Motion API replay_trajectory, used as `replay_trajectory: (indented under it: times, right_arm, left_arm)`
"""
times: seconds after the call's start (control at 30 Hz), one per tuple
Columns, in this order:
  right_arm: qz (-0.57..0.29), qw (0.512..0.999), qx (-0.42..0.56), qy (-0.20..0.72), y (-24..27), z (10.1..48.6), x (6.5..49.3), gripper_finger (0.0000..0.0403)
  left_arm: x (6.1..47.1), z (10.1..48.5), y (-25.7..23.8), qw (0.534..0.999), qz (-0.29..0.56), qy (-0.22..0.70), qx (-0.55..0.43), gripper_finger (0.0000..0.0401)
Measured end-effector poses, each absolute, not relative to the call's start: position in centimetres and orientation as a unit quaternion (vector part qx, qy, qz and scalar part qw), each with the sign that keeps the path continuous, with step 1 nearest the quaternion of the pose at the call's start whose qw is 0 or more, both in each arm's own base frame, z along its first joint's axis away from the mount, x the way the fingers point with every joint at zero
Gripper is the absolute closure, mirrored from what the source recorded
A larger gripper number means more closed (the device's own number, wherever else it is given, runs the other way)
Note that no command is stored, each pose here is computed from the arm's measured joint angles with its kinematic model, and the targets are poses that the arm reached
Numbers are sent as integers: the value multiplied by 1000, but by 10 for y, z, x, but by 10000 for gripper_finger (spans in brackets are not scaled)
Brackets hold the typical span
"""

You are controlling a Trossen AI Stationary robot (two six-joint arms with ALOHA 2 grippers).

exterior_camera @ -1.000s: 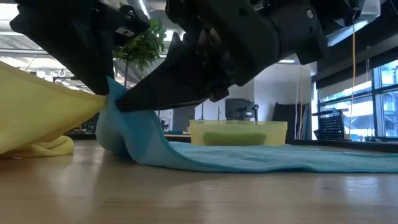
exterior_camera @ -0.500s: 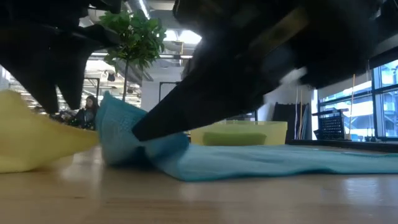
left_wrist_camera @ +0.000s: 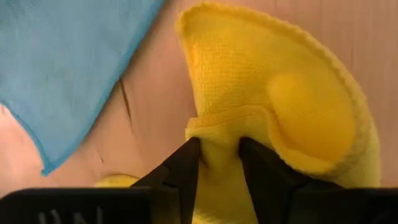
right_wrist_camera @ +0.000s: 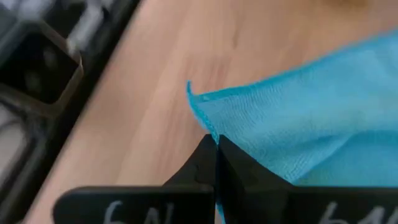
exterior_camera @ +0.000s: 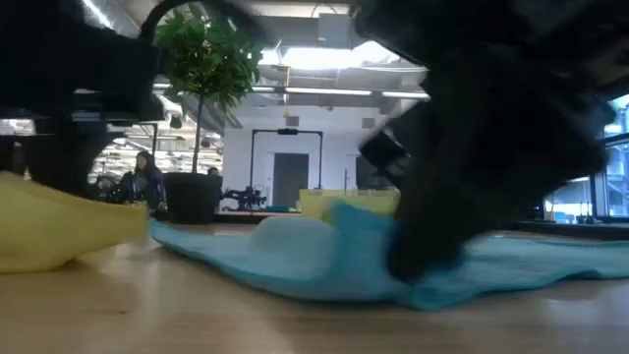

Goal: Fold microfiber towels
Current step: Fold the blue microfiber towel

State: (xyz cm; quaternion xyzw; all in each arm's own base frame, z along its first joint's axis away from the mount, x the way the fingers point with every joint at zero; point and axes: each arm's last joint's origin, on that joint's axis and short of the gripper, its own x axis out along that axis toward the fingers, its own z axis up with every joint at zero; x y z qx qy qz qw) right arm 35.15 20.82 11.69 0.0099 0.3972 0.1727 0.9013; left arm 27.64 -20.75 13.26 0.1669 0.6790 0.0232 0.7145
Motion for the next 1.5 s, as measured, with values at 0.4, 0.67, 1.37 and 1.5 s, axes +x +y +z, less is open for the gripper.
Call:
replay_trajectory:
  times: [0.4, 0.67, 1.37, 1.5]
  right_arm:
    - [194, 932, 108, 286, 185, 132, 278, 401]
    - [121, 958, 121, 231, 163, 136, 246, 401]
    - [105, 963, 118, 218, 160, 137, 246, 397]
    - [107, 964, 110, 217, 160, 137, 246, 396]
  left_arm:
    - [243, 150, -187, 600, 125, 755, 231, 284]
    - [254, 168, -194, 714, 116, 654, 221, 284]
    - [301, 145, -178, 736, 35, 605, 300, 221]
    - [303, 134, -173, 709, 31, 626, 322, 222]
